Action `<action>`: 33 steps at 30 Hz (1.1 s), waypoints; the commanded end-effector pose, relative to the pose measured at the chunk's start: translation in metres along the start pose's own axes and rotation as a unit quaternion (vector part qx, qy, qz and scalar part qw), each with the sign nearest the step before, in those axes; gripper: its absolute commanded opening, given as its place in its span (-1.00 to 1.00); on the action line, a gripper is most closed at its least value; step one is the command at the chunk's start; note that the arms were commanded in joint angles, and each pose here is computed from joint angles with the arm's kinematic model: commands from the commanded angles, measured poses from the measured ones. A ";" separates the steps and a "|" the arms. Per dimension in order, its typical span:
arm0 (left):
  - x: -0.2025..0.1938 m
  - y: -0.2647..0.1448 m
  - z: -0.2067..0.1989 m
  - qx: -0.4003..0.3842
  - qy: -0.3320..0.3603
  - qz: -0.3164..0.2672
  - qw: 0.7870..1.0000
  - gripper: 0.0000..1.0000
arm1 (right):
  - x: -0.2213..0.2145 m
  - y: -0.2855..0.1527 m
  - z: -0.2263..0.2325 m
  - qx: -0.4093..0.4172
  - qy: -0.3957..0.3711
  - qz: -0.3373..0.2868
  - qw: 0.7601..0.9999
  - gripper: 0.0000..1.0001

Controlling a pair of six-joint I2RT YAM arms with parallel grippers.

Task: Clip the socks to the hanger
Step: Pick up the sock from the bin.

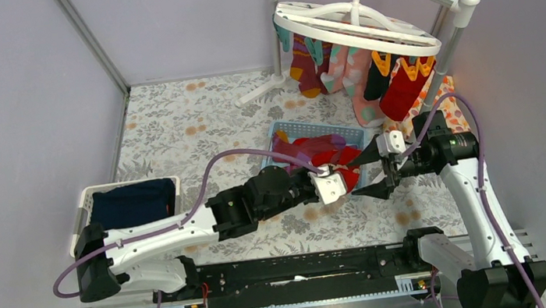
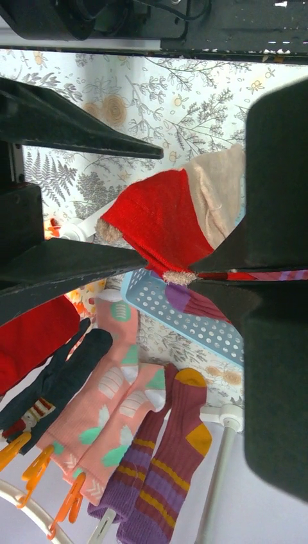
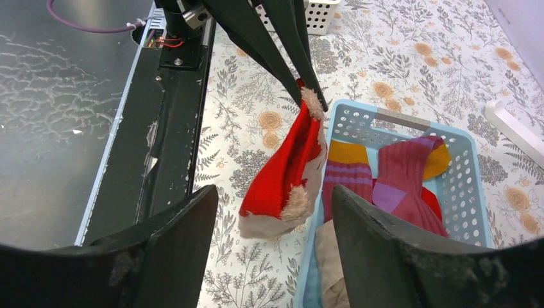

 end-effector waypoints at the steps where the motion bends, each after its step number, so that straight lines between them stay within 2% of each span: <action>1: 0.013 -0.002 0.002 0.006 -0.015 -0.013 1.000 -1.00 | 0.002 0.001 -0.002 -0.007 0.009 -0.021 1.000 0.35; 6: 0.012 0.000 0.001 0.005 -0.023 -0.017 1.000 -1.00 | 0.002 0.002 -0.004 -0.016 0.028 -0.027 0.999 -0.09; 12: 0.010 0.001 -0.002 0.001 -0.038 -0.028 0.999 -1.00 | 0.003 0.001 -0.005 -0.019 0.032 -0.020 0.999 -0.91; 13: 0.010 0.000 -0.003 0.002 -0.049 -0.034 0.998 -0.99 | 0.003 0.001 -0.005 -0.021 0.024 -0.014 0.999 -1.00; 14: 0.011 -0.002 -0.003 0.001 -0.058 -0.043 0.997 -0.88 | 0.003 0.000 -0.005 -0.022 0.009 -0.006 1.000 -1.00; 17: 0.000 -0.014 -0.008 -0.013 -0.081 -0.062 0.995 -0.29 | 0.002 -0.002 -0.001 -0.013 -0.060 0.014 0.998 -1.00; 20: -0.015 -0.032 -0.008 -0.033 -0.112 -0.106 0.987 0.34 | 0.001 -0.005 0.003 0.003 -0.143 0.035 0.989 -1.00; 22: -0.028 -0.042 -0.009 -0.041 -0.121 -0.141 0.982 0.55 | -0.001 -0.006 0.002 0.015 -0.198 0.046 0.979 -1.00; 25: -0.040 -0.042 -0.016 -0.052 -0.133 -0.171 0.975 0.63 | -0.002 -0.004 0.000 0.023 -0.244 0.039 0.969 -1.00; 29: -0.045 -0.023 -0.017 -0.039 -0.156 -0.169 0.972 0.59 | 0.002 -0.003 0.000 0.026 -0.267 0.020 0.963 -1.00; 33: -0.044 -0.010 -0.016 -0.049 -0.155 -0.196 0.967 0.53 | 0.001 -0.003 0.002 0.029 -0.272 0.023 0.961 -1.00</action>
Point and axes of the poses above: each gripper's point midway between its finger pads, its own y axis out along the fingers, its own z axis along the line the jaws close on, x = y × z, the point moved 10 cm from there along -y, back along the fingers, and after that the axes turned 8 degrees about -y, right-handed, at the moved point
